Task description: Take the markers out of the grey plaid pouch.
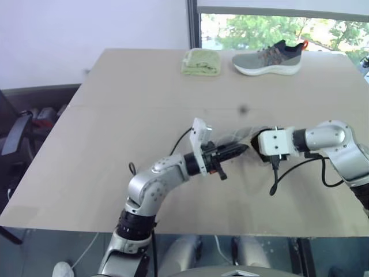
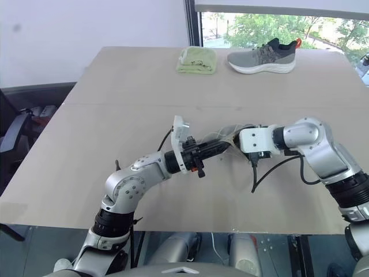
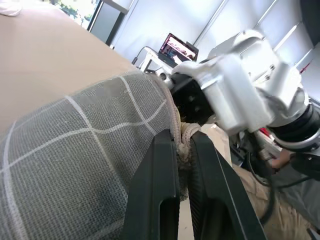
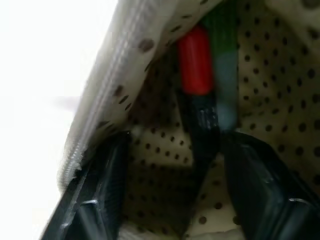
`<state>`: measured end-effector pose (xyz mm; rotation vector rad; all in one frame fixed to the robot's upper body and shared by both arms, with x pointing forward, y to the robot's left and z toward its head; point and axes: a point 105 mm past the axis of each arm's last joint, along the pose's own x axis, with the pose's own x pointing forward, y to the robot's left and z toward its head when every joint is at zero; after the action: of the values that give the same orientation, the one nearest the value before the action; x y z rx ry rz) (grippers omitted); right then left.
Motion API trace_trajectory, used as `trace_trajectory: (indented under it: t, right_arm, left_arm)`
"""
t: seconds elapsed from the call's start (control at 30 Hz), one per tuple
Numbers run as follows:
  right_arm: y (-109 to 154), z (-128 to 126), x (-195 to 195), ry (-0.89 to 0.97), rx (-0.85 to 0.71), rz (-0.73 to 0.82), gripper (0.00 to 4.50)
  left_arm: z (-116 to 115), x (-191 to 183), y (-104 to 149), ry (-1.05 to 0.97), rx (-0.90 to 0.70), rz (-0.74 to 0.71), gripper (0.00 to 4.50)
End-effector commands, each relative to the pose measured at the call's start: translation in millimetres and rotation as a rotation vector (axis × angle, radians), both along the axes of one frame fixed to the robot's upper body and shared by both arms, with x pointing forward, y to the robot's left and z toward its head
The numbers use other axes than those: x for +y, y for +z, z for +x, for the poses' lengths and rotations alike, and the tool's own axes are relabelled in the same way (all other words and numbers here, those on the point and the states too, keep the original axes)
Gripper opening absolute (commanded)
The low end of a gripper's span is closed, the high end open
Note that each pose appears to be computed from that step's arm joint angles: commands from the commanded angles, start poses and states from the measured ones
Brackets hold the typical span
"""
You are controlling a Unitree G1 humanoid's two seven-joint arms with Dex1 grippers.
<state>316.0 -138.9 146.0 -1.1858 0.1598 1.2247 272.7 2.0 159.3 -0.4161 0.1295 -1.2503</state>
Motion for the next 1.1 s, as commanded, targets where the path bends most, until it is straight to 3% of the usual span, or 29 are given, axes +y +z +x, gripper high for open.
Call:
trace_trajectory:
  t: [0.03,0.07,0.33,0.43,0.5,0.53,0.6,1.1]
  right_arm:
    - [-13,2,-10,-0.023,0.019,-0.050,2.35]
    - [-14,2,-12,-0.024,0.015,-0.054,1.90]
    - [-11,10,-28,-0.073,-0.028,-0.062,1.90]
    - [-16,11,-36,-0.094,-0.020,-0.083,2.62]
    - [-21,9,-43,-0.111,0.007,-0.103,3.44]
    - [-24,7,-46,-0.120,0.026,-0.110,4.05]
    - [-28,5,-52,-0.141,0.053,-0.118,4.43]
    - [-26,10,-65,-0.208,0.070,-0.075,4.43]
  left_arm:
    - [-9,1,31,-0.024,-0.095,-0.085,0.00]
    - [-9,2,30,-0.023,-0.097,-0.080,0.00]
    - [-6,8,29,-0.011,-0.095,-0.061,0.00]
    - [-6,10,29,-0.010,-0.093,-0.056,0.00]
    - [-5,11,30,-0.008,-0.092,-0.054,0.00]
    - [-5,12,30,-0.007,-0.091,-0.053,0.00]
    - [-5,14,30,-0.005,-0.089,-0.050,0.00]
    - [-4,18,27,0.007,-0.078,-0.041,0.00]
